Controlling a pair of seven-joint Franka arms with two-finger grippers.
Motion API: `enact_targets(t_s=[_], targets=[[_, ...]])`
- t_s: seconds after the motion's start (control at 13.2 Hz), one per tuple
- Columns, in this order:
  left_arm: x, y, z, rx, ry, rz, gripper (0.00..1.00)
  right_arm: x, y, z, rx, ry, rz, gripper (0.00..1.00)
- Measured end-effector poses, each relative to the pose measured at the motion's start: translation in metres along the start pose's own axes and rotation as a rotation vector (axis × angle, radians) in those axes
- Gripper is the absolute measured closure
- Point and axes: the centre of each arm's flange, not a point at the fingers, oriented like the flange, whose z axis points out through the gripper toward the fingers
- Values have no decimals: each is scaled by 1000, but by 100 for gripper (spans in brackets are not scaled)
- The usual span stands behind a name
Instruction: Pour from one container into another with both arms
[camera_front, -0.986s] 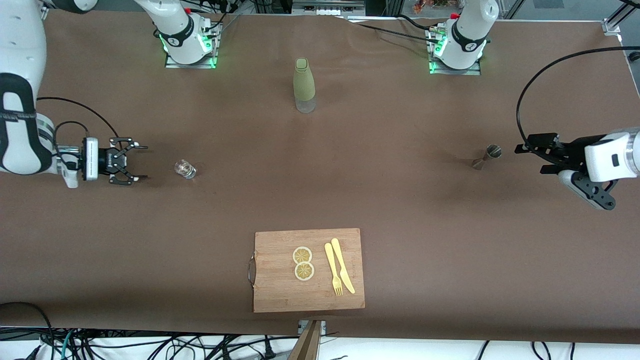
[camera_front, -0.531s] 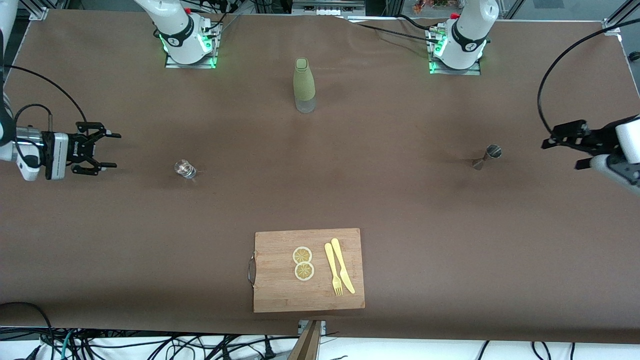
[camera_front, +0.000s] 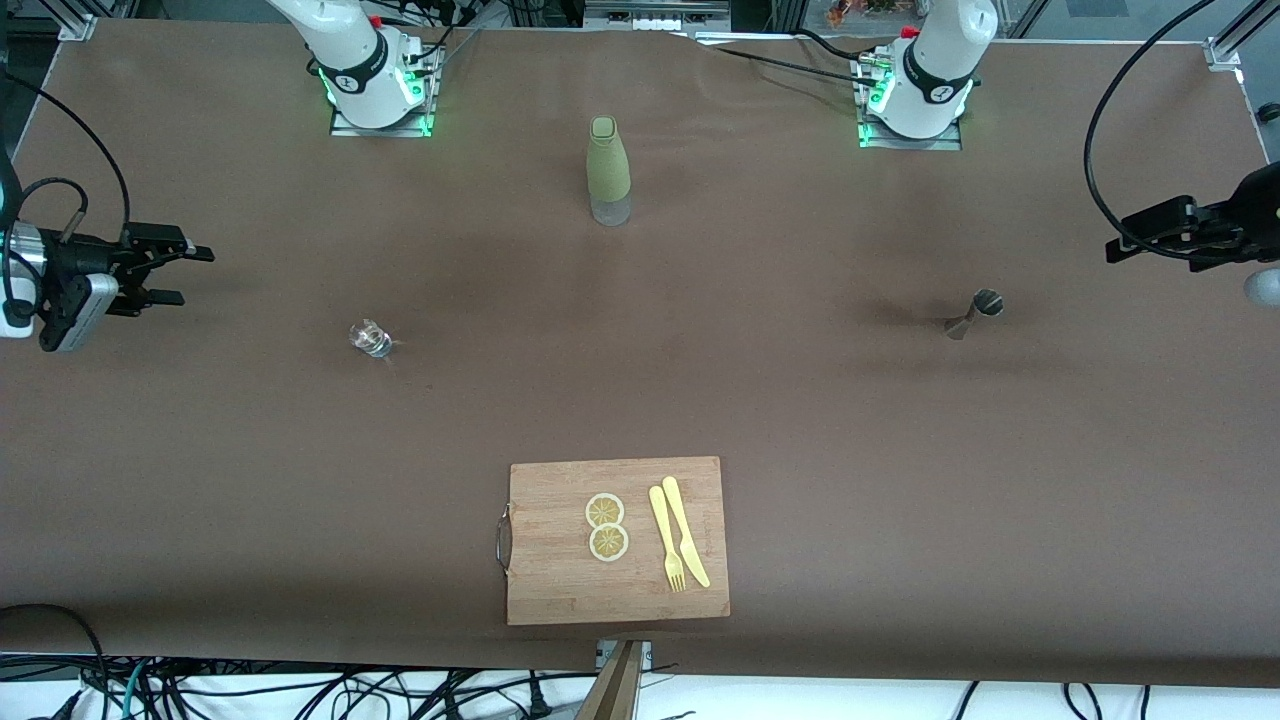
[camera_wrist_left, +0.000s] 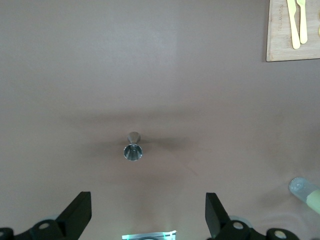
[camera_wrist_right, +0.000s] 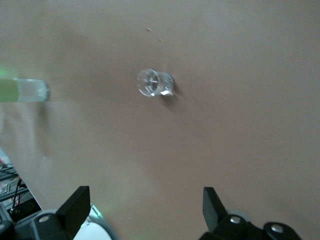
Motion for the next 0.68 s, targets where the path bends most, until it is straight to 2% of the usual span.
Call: enact_targets(t_s=[0.23, 0.45, 0.61, 0.68], targets=[[1, 23, 5, 43, -11, 1, 0, 20, -48, -29, -141, -59, 137, 0], [1, 24, 7, 47, -14, -2, 0, 47, -109, -58, -269, -118, 282, 0], [3, 25, 10, 47, -19, 0, 0, 65, -154, -74, -364, -126, 398, 0], [4, 28, 11, 47, -22, 5, 0, 69, -174, -81, -391, -110, 454, 0]])
